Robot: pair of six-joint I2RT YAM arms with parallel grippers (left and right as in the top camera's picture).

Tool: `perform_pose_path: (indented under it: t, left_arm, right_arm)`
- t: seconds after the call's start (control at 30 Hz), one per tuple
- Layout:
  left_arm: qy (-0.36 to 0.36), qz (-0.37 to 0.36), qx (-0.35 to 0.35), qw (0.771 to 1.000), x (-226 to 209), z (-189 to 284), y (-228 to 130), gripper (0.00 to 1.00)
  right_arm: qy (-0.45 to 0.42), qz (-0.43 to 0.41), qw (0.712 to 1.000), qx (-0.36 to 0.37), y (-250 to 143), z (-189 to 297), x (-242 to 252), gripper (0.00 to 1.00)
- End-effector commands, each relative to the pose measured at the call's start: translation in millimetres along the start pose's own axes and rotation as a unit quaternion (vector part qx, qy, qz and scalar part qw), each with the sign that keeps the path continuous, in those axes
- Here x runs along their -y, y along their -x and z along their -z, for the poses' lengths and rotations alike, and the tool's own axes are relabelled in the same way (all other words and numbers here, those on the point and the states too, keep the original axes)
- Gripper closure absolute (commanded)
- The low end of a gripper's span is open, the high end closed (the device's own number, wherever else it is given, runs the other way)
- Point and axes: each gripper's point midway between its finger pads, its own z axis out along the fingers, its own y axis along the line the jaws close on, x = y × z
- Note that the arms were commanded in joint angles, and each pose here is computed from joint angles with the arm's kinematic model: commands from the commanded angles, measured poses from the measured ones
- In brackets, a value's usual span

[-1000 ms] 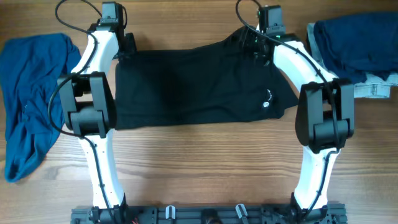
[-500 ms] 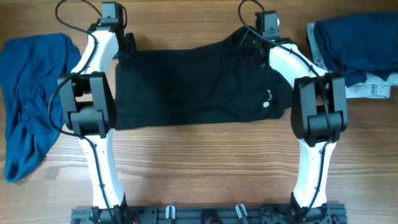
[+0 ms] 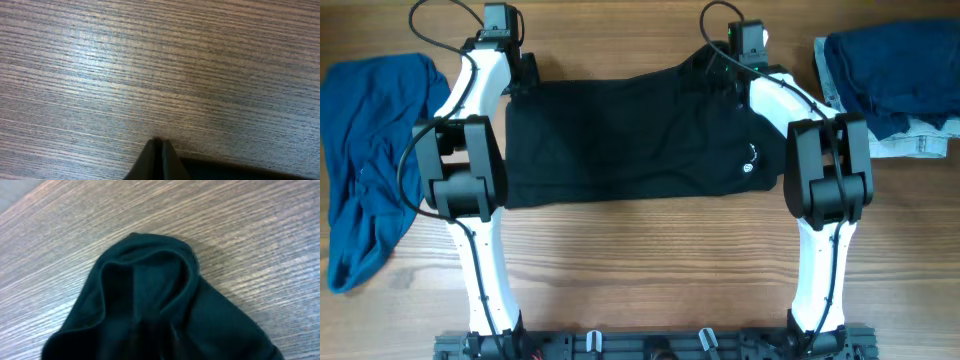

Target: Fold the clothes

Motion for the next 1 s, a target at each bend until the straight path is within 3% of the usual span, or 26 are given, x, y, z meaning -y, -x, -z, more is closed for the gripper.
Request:
perform_pose_path:
  t: [0.0,0.17,0.3,0.43,0.57,0.77,0.97]
  left_arm:
    - [0.015,0.008,-0.008,1.000,-6.3,-4.4,-5.5,0.96]
    - [0.038,0.013,0.012,0.999,-17.3,2.8,5.2,0.96]
    - [0.032,0.019,0.047,0.998,-17.9,36.3,26.3,0.96]
    - [0.025,0.024,0.079,0.996,-19.3,79.2,43.6,0.96]
    - [0.028,0.021,0.063,0.997,-23.3,102.4,35.2,0.96]
    - [0.041,0.013,0.002,0.999,-29.6,103.6,4.7,0.96]
    - [0.051,0.007,-0.047,0.998,-35.0,100.5,-18.9,0.96]
  right_arm:
    - [-0.012,0.005,1.000,-0.004,-4.9,-11.1,7.6,0.96]
    - [0.004,0.026,0.999,0.022,23.5,19.8,-8.5,0.96]
    - [0.027,0.041,0.997,0.062,64.6,79.5,-30.5,0.96]
    - [0.027,0.059,0.996,0.065,77.8,126.0,-35.8,0.96]
    - [-0.014,0.054,0.998,0.003,58.0,161.4,-9.8,0.96]
    - [-0.082,0.030,0.984,-0.153,-2.5,189.4,47.3,0.96]
    - [-0.100,0.039,0.971,-0.212,-39.2,188.4,64.1,0.96]
